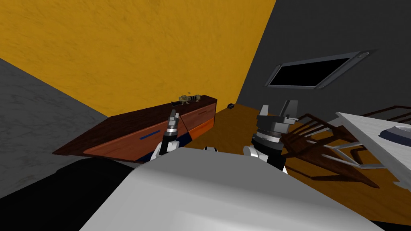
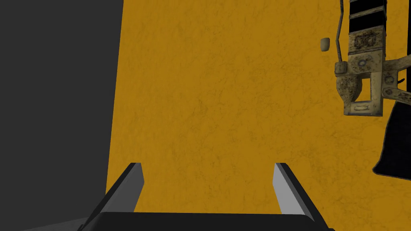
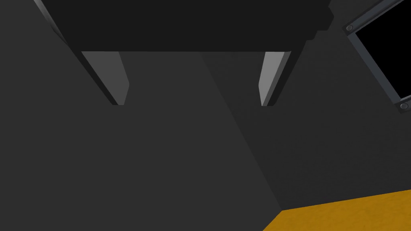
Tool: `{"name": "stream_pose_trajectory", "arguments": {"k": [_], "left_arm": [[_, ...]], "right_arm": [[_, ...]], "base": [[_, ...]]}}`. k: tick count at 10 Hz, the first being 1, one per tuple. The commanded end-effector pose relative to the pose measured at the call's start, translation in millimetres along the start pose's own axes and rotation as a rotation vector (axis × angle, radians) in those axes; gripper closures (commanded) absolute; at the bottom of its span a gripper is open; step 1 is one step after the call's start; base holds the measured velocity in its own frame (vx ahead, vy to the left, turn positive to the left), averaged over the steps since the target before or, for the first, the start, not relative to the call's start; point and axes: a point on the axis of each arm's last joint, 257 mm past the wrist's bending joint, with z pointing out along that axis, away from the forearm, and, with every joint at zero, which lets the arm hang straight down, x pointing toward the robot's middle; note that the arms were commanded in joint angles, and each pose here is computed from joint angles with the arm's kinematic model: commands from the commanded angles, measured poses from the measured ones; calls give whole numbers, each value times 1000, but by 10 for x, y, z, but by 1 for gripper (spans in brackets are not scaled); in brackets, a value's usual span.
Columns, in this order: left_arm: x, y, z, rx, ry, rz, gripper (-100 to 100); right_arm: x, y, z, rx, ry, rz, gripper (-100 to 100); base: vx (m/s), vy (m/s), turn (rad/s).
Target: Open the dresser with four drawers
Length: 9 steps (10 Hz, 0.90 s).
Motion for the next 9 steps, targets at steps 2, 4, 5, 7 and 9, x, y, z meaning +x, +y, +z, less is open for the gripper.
{"name": "stream_pose_trajectory", "arguments": {"k": [2,4,5,7,9], "left_arm": [[-45,404,-106,-76,4,24,-100],[-84,612,-165,-116,3,36,-100],[-105,712,-196,-135,2,41,-100],[-150,903,-262,-174,-1,52,-100],[-200,1087,-334,-211,-6,61,-100]], "right_arm": [[0,0,0,0,0,0,0],[0,0,0,0,0,0,0],[0,0,0,0,0,0,0],[0,0,0,0,0,0,0],[0,0,0,0,0,0,0]], "base": [[147,-101,66],[145,-94,59],[140,-94,60],[132,-109,63],[142,-93,59]]}}
